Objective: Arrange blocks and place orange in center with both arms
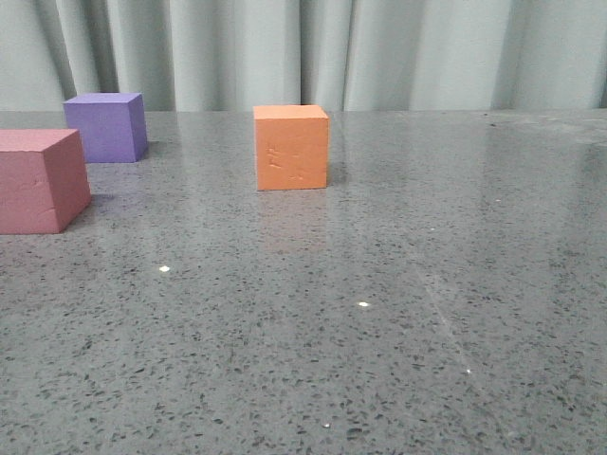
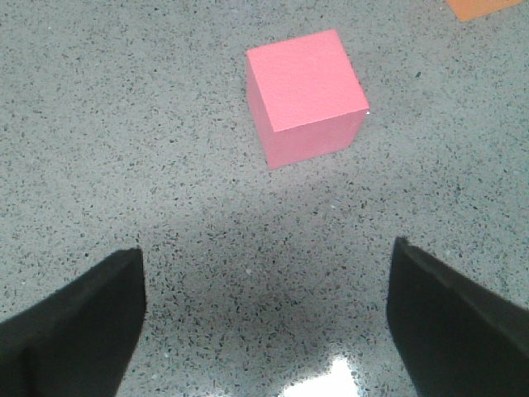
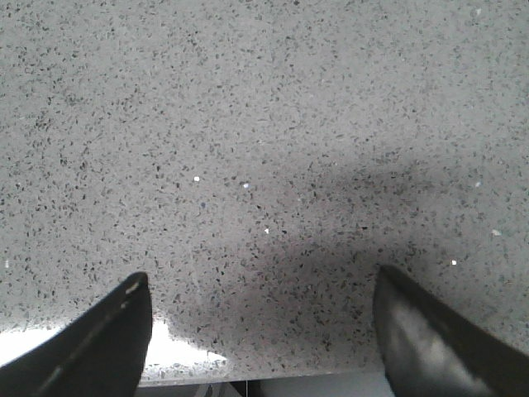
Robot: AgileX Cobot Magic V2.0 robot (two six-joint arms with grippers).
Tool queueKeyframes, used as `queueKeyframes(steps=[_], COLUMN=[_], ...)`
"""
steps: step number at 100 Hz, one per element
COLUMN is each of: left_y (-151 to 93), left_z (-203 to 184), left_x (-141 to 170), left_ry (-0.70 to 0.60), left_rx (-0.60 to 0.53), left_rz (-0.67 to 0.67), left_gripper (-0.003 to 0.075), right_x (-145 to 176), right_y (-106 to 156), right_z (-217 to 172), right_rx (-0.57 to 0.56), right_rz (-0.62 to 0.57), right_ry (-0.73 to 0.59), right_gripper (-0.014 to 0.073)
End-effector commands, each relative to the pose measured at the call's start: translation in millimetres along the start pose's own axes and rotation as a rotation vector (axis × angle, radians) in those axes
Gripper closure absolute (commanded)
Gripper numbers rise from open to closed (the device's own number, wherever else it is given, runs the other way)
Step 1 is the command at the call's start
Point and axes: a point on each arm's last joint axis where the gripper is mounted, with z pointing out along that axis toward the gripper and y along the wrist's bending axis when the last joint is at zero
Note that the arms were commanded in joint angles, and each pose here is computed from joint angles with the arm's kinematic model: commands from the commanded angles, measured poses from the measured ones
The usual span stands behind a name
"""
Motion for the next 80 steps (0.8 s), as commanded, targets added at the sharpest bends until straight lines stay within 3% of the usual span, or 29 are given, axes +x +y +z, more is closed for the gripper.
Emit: queueKeyframes(steps=[1,27,41,55,80], left_y=[-1.9,-11.9,-17.4,-21.6,-31.3], left_z=[-8.3,-12.7,-17.0,-5.0,37.2], left_x=[-11.5,-17.9,-41.8,-73.4,-118.9], left_ry=[-0.085,-0.128,-0.188,-0.160,-0.096], left_rx=[0.009,0.122,0.203,0.295,0.349], left_rz=[0.001,-0.061,-0.109,-0.161,-0.147], left_gripper=[0.0144,0.0145,0.0190,0.0257,0.0260], right_x=[-7.9,-8.6,-8.6,-8.8,-9.9], right_y=[-0.3,-0.1,-0.1,0.0,0.3], right_z=[-5.5,-5.6,-5.6,-5.6,-5.7], right_rx=[-0.004,-0.006,-0.006,-0.007,-0.010], right_rz=[-0.005,-0.005,-0.005,-0.005,-0.005], right_ry=[-0.065,-0.073,-0.073,-0.076,-0.087], right_gripper=[0.0046,0.0046,0.0046,0.0046,0.0046])
